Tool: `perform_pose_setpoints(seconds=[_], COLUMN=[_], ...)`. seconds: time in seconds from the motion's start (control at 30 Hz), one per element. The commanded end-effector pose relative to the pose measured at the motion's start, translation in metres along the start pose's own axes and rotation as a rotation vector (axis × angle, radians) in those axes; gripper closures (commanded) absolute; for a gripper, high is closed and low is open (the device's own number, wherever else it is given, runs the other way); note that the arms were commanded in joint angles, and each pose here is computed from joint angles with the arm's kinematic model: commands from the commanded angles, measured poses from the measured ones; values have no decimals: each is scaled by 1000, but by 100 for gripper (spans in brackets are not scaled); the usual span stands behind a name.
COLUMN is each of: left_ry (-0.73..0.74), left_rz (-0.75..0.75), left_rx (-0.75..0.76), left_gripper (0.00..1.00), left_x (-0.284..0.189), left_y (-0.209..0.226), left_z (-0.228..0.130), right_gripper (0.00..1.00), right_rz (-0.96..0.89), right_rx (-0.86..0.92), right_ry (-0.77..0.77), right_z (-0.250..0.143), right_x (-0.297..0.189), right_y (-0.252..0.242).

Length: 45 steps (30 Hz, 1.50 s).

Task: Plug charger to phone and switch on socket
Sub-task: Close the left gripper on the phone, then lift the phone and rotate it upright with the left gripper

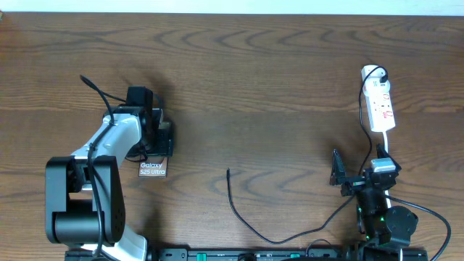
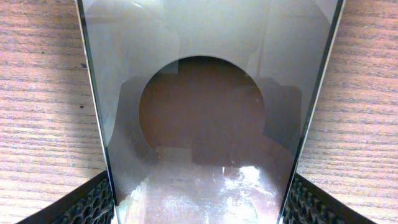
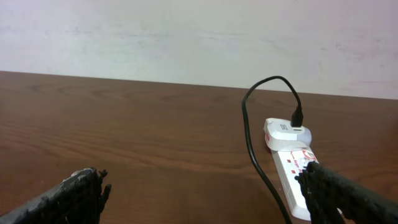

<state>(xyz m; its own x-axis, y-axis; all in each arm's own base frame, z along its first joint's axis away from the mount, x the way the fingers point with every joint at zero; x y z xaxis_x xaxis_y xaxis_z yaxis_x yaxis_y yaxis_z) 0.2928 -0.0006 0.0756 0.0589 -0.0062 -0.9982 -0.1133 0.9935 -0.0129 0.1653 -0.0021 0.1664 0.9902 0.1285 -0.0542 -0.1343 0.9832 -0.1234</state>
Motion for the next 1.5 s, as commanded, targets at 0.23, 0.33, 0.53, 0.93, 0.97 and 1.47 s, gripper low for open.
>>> perform_pose_setpoints(seconds=[0.23, 0.33, 0.53, 0.93, 0.97, 1.47], left_ry=[-64, -86, -121, -113, -112, -41], left_rz=[37, 34, -20, -205, -217, -700], left_rx=[9, 9, 8, 20, 21, 10], left_gripper=[93, 93, 93, 92, 93, 92], left_x=[-20, -26, -37, -42, -42, -61], left_y=[5, 5, 0, -17, -18, -57], left_z=[-2, -1, -1, -3, -3, -10], right_gripper=[1, 1, 1, 1, 1, 1], right_rz=[2, 2, 2, 2, 2, 2], right_rx=[-8, -8, -8, -8, -8, -8], right_ry=[4, 4, 4, 4, 4, 4], right_z=[-1, -1, -1, -1, -1, -1], right_x=[0, 0, 0, 0, 0, 0], right_y=[1, 1, 1, 1, 1, 1])
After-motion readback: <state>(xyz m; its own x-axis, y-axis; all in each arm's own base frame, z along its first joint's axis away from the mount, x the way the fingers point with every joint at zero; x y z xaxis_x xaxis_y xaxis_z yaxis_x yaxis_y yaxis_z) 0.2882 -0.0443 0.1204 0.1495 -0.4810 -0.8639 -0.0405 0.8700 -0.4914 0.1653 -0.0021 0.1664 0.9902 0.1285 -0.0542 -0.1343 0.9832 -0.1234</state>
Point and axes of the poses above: each gripper's point midway between its finger pads, its own x axis out along the fingers, its own y axis along the line the jaws close on, z = x × y, the point moved 8 cm from there along -x, back along the fingers, and after that the axes turned 6 degrees about -x, right-handed, at the moved point
